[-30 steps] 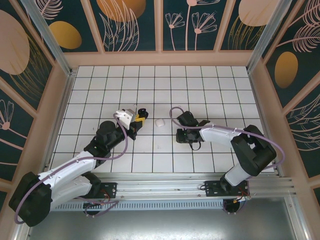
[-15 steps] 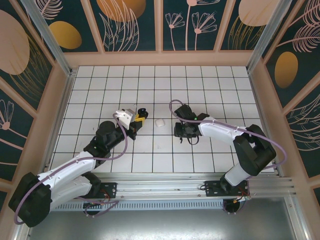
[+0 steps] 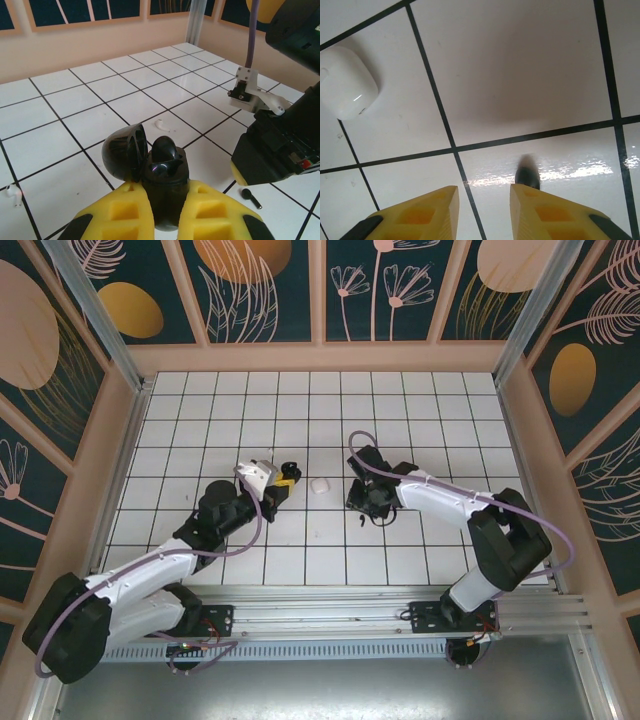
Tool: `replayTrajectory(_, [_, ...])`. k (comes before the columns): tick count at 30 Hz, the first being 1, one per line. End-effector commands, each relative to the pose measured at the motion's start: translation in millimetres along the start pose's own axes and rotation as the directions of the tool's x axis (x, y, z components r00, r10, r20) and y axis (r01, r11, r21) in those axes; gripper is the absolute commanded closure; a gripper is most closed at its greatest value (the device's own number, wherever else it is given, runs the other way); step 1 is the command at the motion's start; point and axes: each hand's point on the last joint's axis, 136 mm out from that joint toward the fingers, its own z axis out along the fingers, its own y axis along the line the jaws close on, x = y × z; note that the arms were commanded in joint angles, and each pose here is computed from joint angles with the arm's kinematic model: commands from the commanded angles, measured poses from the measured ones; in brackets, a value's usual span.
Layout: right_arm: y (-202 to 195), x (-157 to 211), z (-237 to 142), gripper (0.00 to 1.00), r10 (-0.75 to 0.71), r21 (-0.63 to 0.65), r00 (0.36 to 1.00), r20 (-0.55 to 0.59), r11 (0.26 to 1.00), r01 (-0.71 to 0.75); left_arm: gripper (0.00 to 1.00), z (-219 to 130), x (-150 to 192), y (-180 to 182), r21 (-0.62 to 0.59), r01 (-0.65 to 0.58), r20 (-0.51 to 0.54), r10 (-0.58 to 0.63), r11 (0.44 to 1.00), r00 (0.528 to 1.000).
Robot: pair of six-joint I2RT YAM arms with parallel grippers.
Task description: Insert wireless bluetooth earbuds into charging case
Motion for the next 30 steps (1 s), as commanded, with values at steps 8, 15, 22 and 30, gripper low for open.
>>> replayTrajectory(8, [-31,16,13,0.7,0.063,0.132,0.997,-0.05,0.99,-0.056,1.0,4,-20,-11,0.065,0.007,0.073,-0.012,0.998,0.997])
replayTrajectory(15, [-34,18,18,0.7,0.052,0.144,0.997,-0.064,0.989,-0.042,1.0,4,-20,-11,0.069,0.008,0.074,-0.013,0.998,0.997])
replayTrajectory(22, [-39,21,26,0.71,0.046,0.169,0.996,-0.077,0.985,-0.033,1.0,1,-19,-12,0.071,0.011,0.078,-0.017,0.997,0.997])
replayTrajectory(30, [-38,18,32,0.71,0.018,0.187,0.996,-0.083,0.982,-0.002,1.0,-2,-18,-12,0.069,0.01,0.084,-0.016,0.998,0.996])
